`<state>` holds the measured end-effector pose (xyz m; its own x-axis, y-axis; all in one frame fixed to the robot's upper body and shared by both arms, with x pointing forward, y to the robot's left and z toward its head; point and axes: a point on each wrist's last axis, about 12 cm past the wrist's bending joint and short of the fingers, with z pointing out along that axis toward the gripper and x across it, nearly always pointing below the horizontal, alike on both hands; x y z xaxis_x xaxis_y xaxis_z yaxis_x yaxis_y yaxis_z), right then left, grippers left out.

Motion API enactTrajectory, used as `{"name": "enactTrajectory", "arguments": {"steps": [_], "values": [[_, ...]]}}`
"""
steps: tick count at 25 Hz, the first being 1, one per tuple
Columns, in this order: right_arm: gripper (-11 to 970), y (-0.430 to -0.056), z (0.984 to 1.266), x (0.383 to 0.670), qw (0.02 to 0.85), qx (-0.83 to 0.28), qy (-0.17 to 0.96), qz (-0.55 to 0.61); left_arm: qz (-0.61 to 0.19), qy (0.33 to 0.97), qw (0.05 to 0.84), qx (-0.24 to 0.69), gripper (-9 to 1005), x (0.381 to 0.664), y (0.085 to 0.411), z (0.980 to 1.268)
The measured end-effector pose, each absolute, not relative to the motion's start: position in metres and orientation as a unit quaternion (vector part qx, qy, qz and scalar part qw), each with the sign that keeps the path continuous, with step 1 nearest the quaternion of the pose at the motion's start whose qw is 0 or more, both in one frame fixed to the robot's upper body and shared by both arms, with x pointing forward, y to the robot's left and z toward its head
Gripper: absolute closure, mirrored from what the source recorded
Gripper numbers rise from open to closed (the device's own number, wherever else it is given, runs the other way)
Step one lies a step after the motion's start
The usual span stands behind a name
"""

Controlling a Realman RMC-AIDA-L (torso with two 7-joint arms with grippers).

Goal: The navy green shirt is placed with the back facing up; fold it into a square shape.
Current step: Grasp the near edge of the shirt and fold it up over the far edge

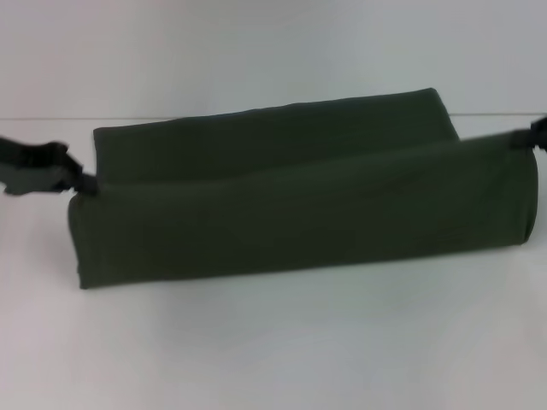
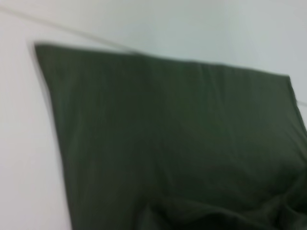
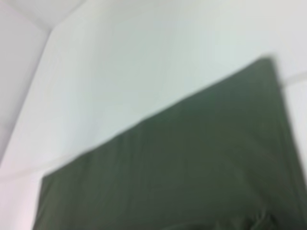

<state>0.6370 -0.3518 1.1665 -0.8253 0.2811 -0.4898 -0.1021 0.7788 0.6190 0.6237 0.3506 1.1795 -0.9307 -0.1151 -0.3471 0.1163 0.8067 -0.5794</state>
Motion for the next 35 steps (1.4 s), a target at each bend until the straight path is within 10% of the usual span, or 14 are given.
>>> {"name": "enactTrajectory", "arguments": {"steps": [12,24,35], "values": [[885,-0.307,1.132,0.682,0.391,0.059,0.900,0.183,-0.239,0.932,0.269,-0.050,997,0.670,0.308,1.170],[879,-0.287,1.181,0.712,0.461,0.042,0.867,0.183,-0.217,0.920,0.317,-0.072,996,0.685,0.311,1.188],[874,-0.265,1.158,0.723,0.493,0.025,0.865,0.096,-0.194,0.915,0.344,-0.083,996,0.692,0.290,1.166]]}}
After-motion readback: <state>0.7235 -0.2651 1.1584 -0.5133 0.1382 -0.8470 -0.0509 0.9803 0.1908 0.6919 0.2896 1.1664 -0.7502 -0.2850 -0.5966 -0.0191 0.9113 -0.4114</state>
